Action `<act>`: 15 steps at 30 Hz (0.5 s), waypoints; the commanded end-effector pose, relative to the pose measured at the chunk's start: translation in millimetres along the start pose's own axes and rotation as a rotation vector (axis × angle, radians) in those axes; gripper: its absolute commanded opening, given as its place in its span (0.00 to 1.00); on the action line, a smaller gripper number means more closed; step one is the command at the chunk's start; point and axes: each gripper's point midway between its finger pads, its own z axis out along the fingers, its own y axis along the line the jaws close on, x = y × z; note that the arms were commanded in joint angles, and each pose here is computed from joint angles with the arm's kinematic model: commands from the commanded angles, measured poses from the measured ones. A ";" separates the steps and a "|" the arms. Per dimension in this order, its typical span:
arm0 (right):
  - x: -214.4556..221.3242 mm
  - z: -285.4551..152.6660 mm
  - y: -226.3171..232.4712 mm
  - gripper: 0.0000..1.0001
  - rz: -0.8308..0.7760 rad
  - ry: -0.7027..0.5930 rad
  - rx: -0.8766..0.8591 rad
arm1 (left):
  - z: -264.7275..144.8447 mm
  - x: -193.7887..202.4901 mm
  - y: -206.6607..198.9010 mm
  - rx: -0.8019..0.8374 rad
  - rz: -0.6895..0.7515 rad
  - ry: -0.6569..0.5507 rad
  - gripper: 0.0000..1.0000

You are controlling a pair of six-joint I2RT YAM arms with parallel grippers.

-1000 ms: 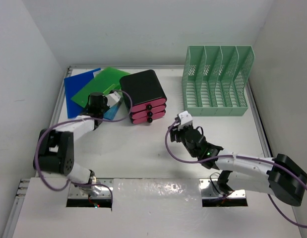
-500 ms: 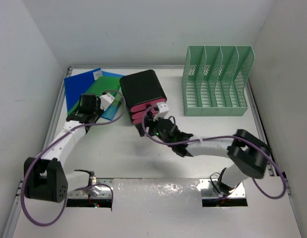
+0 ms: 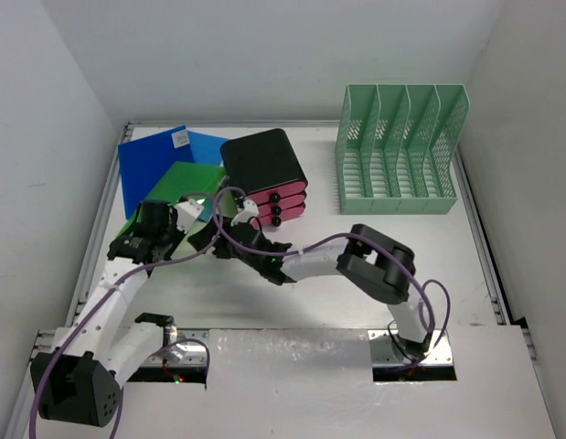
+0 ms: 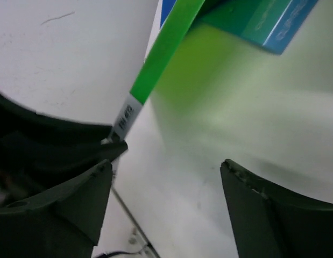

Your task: Organize the desk

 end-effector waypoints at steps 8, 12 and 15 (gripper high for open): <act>10.3 57.3 0.0 0.82 0.230 -0.045 -0.037 | -19.7 21.6 -35.7 0.160 0.097 0.008 0.00; 3.5 65.1 -5.0 0.82 0.211 -0.078 -0.023 | -21.3 30.8 -41.4 0.182 0.131 0.026 0.00; -4.4 67.2 -8.7 0.81 0.232 -0.106 -0.019 | -22.0 34.7 -45.6 0.202 0.157 0.036 0.00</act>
